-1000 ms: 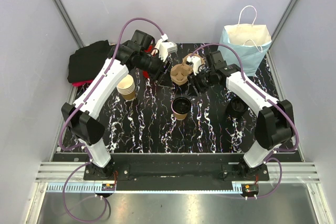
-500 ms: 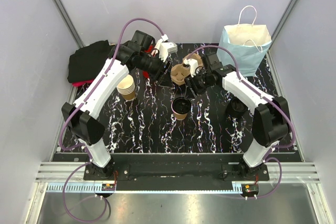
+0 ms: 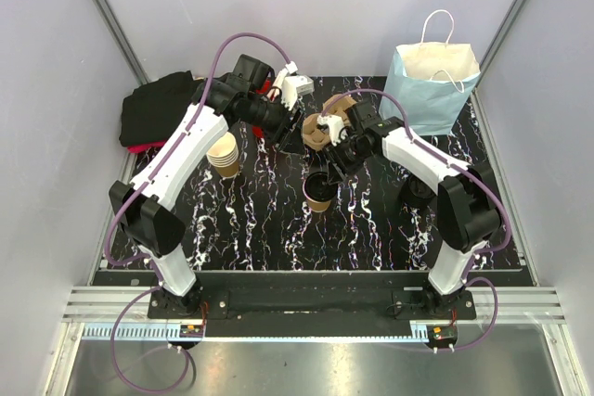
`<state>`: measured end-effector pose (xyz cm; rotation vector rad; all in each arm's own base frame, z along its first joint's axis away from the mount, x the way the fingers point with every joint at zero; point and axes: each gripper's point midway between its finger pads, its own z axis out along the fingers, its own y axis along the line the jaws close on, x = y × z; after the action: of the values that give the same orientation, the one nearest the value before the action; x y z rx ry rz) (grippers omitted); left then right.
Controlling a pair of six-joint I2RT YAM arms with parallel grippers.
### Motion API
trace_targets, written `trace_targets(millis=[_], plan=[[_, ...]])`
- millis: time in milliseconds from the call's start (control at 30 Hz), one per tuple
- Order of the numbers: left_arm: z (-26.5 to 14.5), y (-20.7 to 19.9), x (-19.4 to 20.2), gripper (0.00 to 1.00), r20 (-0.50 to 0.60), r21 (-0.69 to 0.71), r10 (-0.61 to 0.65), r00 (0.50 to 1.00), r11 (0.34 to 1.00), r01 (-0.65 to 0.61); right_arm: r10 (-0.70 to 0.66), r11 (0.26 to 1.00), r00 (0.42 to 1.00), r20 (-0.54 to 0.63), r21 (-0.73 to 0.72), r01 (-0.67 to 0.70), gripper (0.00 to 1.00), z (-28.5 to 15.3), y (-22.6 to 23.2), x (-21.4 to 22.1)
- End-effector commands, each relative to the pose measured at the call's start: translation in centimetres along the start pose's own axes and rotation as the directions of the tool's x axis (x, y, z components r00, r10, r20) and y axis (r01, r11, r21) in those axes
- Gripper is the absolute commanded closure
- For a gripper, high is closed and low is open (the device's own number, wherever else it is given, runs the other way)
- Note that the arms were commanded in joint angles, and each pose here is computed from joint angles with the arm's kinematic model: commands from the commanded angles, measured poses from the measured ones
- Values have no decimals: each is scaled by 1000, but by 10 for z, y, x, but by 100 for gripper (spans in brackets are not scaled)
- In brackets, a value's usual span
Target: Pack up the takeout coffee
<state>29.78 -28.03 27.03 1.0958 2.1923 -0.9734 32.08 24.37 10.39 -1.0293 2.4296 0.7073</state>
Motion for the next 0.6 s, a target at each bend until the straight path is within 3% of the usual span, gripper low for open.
trace_targets(millis=[0, 200, 567], plan=[[-13, -12, -13, 46, 65, 17, 60, 996, 998, -61, -35, 999, 999, -10, 10, 35, 60, 1, 5, -3], [-12, -12, -13, 46, 65, 19, 60, 996, 998, -62, -52, 998, 999, -3, 27, 52, 71, -1, 7, -6], [-11, -12, -14, 46, 66, 20, 55, 996, 998, -57, -113, 986, 991, 75, 133, 103, 75, -29, 1, -31]])
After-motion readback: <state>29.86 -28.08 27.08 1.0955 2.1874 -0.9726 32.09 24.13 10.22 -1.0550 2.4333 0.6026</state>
